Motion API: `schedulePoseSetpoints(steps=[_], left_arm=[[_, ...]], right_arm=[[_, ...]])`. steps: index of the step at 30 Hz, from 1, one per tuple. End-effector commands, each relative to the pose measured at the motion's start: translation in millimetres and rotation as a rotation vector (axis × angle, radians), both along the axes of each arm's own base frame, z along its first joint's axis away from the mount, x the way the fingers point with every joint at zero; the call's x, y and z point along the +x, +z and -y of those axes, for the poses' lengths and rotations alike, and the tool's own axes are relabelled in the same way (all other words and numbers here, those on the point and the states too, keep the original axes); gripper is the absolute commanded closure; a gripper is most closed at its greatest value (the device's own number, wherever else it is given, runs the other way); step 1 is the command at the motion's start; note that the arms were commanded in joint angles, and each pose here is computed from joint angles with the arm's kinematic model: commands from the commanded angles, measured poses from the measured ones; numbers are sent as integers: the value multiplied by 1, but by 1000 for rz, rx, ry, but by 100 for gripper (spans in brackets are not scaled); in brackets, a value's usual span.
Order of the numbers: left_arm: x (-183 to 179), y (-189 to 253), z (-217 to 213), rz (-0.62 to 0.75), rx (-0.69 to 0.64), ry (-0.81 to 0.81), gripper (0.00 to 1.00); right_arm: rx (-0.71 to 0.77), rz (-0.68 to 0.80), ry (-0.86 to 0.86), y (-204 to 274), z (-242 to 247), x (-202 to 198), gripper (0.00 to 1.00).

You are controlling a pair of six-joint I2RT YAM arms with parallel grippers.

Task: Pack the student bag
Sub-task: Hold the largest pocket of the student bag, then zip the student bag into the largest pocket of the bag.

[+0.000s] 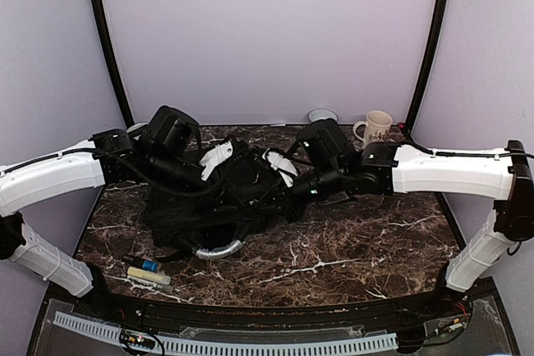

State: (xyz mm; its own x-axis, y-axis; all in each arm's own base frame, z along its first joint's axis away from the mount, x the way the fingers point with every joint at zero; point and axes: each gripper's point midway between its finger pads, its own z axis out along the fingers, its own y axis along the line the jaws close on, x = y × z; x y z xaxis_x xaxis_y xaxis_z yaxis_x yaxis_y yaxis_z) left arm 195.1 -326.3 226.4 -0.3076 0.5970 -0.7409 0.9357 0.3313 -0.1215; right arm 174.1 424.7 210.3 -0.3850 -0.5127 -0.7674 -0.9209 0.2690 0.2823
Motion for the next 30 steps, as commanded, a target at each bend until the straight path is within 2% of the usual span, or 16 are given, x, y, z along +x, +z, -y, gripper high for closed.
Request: schedulePoseSetpoints(steps=[1, 2, 4, 5, 9, 12, 18, 23, 26, 30], left_arm=[[2, -10, -6, 44, 38, 1, 69], [4, -12, -8, 56, 48, 2, 82], [5, -13, -11, 77, 67, 0, 98], [6, -14, -13, 89, 79, 1, 100], [12, -3, -25, 162, 91, 47, 100], [11, 7, -34, 205, 69, 68, 100], [-5, 12, -51, 214, 52, 62, 100], [-16, 17, -51, 195, 7, 29, 100], [-22, 14, -50, 183, -12, 8, 100], [-28, 13, -51, 175, -38, -3, 100]], right_arm=[[210, 80, 34, 66, -9, -6, 100], [214, 79, 33, 67, -8, -7, 100], [229, 85, 22, 71, -5, -7, 100], [229, 85, 16, 70, -3, -7, 100], [152, 63, -8, 49, 13, -8, 100], [75, 27, -63, 12, 37, -4, 100], [86, -33, -237, -26, 75, 31, 100], [59, -24, -267, -57, 67, 52, 100], [18, -47, -326, -96, 56, 79, 100], [-20, -145, -368, -133, 34, 107, 100]])
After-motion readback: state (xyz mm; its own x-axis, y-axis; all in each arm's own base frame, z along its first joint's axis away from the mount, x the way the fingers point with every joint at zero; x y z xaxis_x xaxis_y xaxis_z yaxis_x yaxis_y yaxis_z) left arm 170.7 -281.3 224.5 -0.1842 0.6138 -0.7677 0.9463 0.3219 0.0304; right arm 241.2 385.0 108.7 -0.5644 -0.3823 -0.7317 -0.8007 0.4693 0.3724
